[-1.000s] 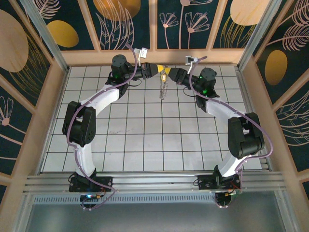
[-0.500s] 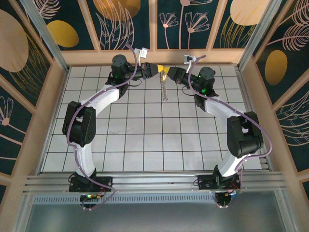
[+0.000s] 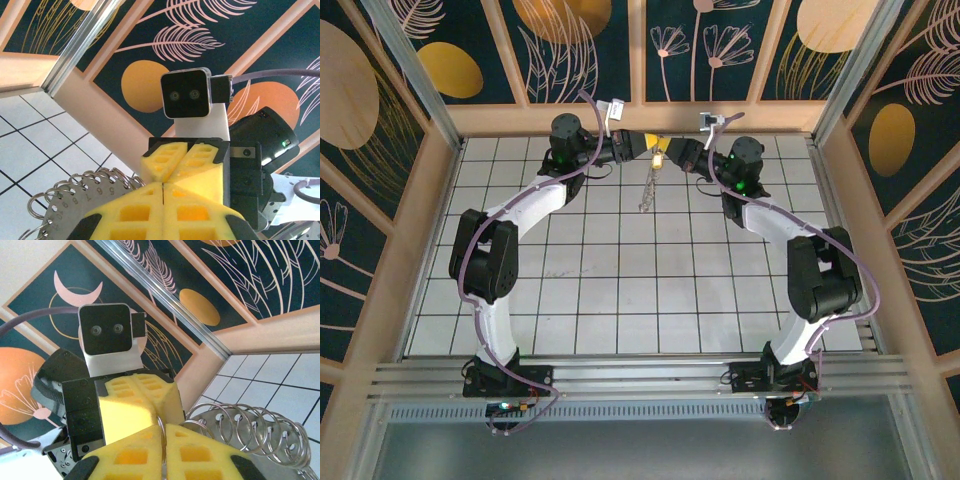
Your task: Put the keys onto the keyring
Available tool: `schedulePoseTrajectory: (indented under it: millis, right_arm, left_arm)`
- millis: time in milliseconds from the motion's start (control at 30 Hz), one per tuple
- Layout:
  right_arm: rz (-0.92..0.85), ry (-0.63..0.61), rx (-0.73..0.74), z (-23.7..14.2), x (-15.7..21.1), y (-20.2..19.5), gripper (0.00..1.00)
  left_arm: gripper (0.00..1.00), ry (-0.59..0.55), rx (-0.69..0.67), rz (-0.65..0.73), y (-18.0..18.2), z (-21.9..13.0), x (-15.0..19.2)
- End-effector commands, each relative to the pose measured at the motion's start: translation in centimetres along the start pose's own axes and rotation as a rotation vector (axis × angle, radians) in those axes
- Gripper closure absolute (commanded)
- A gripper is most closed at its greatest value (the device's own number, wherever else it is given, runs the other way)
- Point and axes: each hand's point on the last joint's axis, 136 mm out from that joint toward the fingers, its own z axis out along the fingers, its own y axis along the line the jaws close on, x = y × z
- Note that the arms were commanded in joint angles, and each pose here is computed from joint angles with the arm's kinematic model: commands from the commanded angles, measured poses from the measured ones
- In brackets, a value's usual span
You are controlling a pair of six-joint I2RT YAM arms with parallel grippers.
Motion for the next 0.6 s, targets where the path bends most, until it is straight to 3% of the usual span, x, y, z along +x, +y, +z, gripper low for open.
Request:
schedulePoseTrajectory:
  millis: [0, 233, 400, 567]
  right_arm:
    - [-0.05, 0.006, -0.079, 0.7, -0.7, 2.2, 0.99]
    - [-0.059, 0.019, -0.06, 0.3, -1.1, 1.3, 1.0]
    - [-0.089, 0.104, -0.039, -0.2, -1.5, -0.4, 1.0]
    - [-0.1, 0.184, -0.037, -0.8, -1.8, -2.3, 1.0]
  left_arm:
    - [1.0, -0.016, 0.058, 0.079, -3.2, -0.1, -1.0]
    - [0.99, -0.016, 0.052, 0.075, -3.0, 0.1, -1.3]
    - [0.69, -0.021, 0.01, 0.093, -2.1, -0.3, -2.1]
    - [0.6, -0.013, -0.018, 0.1, -1.2, -1.3, -2.9]
